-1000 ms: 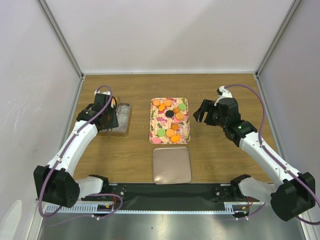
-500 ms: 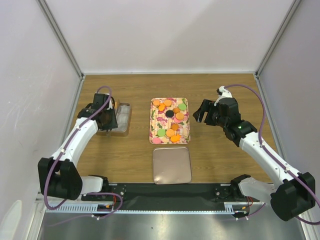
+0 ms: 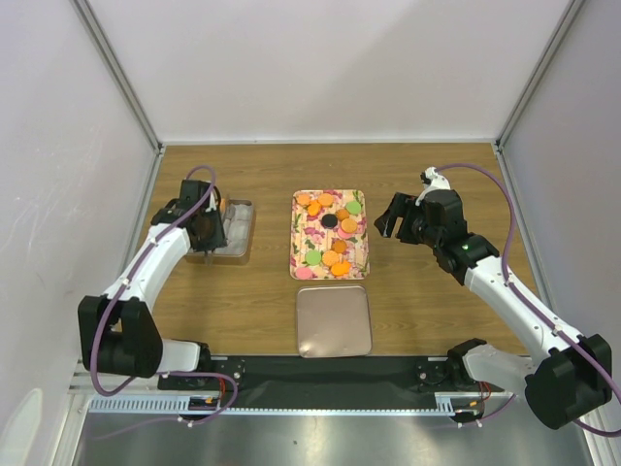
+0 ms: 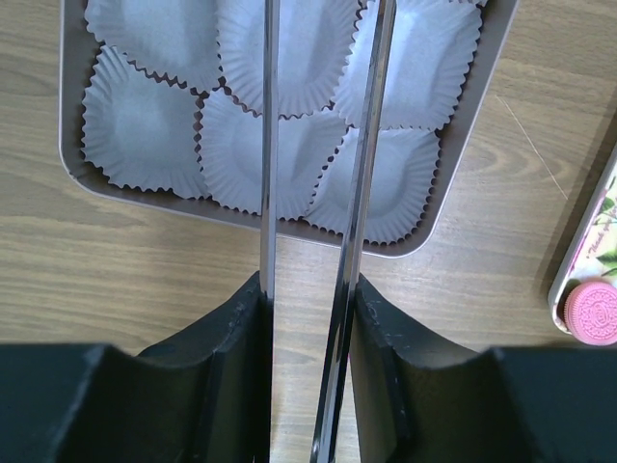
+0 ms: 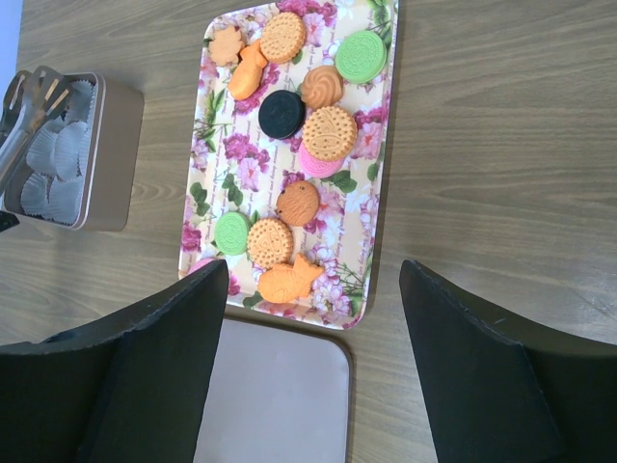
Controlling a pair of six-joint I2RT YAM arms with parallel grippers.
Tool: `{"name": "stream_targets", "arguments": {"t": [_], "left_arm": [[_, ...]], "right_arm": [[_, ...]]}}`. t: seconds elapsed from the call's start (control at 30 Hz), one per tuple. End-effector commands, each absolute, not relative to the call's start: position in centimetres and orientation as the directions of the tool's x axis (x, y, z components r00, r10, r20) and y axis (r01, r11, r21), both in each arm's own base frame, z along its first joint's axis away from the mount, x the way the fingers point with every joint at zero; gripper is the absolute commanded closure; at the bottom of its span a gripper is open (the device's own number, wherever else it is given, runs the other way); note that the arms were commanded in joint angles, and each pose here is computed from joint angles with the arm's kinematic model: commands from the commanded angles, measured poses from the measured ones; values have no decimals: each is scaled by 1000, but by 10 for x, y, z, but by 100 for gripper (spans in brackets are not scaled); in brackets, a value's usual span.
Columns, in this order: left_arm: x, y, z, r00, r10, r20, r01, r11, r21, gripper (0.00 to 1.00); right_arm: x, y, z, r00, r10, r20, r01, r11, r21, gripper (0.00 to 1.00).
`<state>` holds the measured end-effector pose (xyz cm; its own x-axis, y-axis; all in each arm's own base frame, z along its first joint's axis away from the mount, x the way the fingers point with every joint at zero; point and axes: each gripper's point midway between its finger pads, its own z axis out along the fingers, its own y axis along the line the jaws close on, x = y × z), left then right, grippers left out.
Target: Pack the cookies
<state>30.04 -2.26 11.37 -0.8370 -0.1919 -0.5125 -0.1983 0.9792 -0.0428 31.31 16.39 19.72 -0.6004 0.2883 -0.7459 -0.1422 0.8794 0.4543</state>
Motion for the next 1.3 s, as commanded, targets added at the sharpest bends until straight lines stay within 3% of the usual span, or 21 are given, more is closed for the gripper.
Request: {"name": "stream_targets", "arguments": {"t": [0.0, 0.23, 0.6, 0.93, 1.27], "left_arm": [[311, -20, 117, -820, -182, -542, -186, 981, -47, 60], [314, -19, 114, -821, -184, -540, -189, 981, -46, 59], [317, -16, 119, -819, -180, -544, -191, 981, -38, 49], [308, -28, 174, -752, -178, -635, -156, 983, -92, 51], [303, -135, 214, -727, -40, -685, 81, 986, -143, 51]], "right_arm": [[317, 165, 206, -577, 300, -760, -158, 872, 464, 22], [317, 166, 207, -574, 299, -762, -162, 871, 464, 22], [317, 166, 208, -574, 299, -763, -164, 871, 464, 22], [317, 167, 211, -571, 300, -764, -169, 868, 468, 22], [319, 162, 211, -562, 297, -772, -152, 880, 450, 22]]}}
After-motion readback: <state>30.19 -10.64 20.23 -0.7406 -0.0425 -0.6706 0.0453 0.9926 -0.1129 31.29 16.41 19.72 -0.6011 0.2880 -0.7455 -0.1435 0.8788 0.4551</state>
